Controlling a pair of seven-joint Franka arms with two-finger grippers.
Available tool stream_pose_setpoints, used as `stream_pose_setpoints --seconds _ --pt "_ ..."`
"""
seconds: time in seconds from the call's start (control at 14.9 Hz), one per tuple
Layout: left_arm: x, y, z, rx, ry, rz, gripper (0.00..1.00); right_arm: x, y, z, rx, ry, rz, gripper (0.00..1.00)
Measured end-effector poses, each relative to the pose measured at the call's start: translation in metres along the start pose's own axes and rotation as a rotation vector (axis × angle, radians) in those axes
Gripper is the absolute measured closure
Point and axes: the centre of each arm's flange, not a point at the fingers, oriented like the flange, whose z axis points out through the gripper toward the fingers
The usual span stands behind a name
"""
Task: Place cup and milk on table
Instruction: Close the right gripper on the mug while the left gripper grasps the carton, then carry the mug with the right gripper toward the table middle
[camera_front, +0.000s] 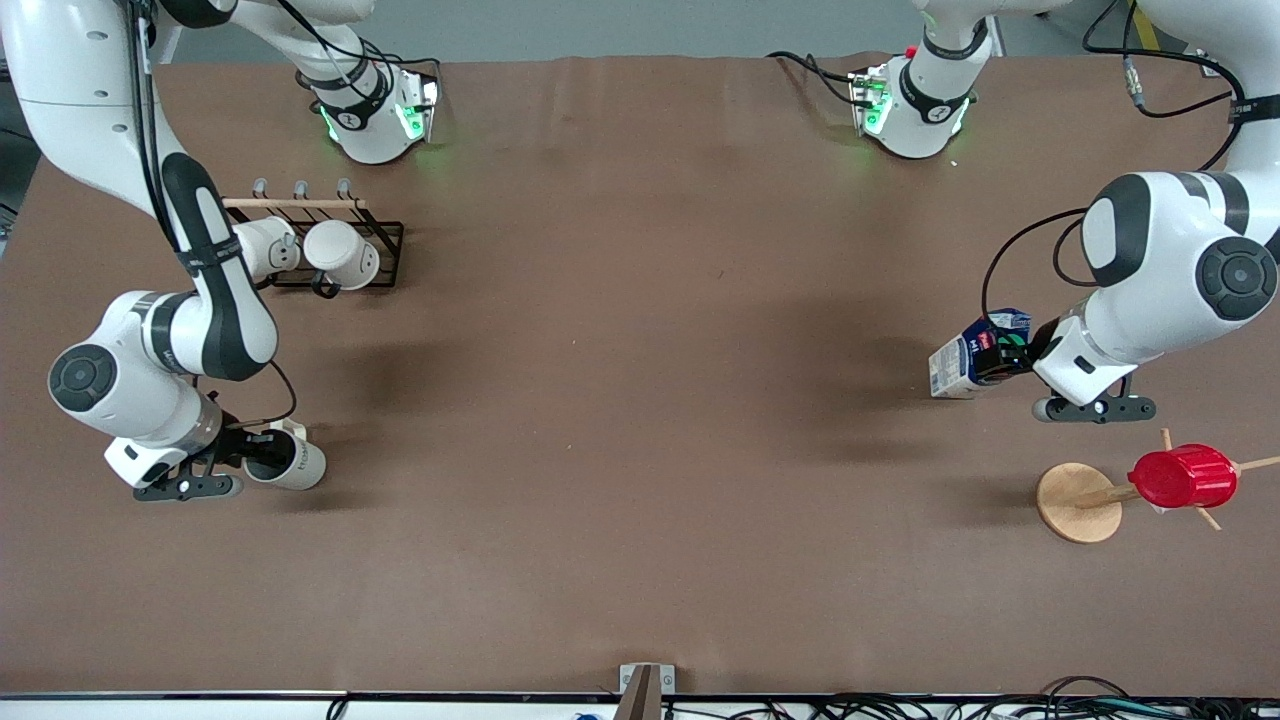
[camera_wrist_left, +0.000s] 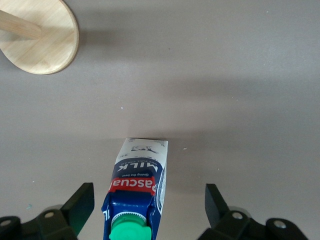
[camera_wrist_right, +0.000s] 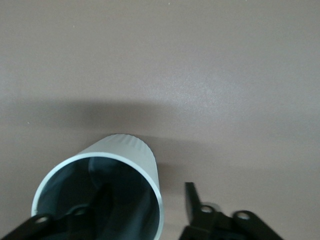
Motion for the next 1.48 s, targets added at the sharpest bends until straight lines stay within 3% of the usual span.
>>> stream_pose_setpoints --seconds 0.34,0.4,0.6,0.87,1.14,1.41,1.48 --pt "-0.008 -0.019 0.019 0.026 -0.023 -0.013 0.04 -0.003 0.0 0.003 0.002 -0.006 0.001 0.93" --pt "-0.01 -0.022 0.022 0.028 -0.028 -0.014 0.04 -0.002 0.0 0.003 0.002 -0.005 0.002 0.96" --pt "-0.014 -0.022 0.029 0.03 -0.043 -0.013 0.04 0.005 0.0 -0.007 0.006 0.002 0.025 0.96" --pt "-0.02 -0.017 0.038 0.029 -0.064 -0.002 0.04 0.029 -0.038 -0.061 0.02 -0.048 0.223 0.96" --pt "-0.024 -0.015 0.04 0.031 -0.094 0.0 0.07 0.039 -0.134 -0.103 0.054 -0.079 0.32 0.96" --pt "-0.029 -0.015 0.038 0.032 -0.12 0.001 0.2 0.027 -0.258 -0.119 0.124 -0.112 0.418 0.96" --pt "-0.03 -0.015 0.038 0.033 -0.127 0.001 0.3 0.021 -0.285 -0.123 0.134 -0.117 0.432 0.96"
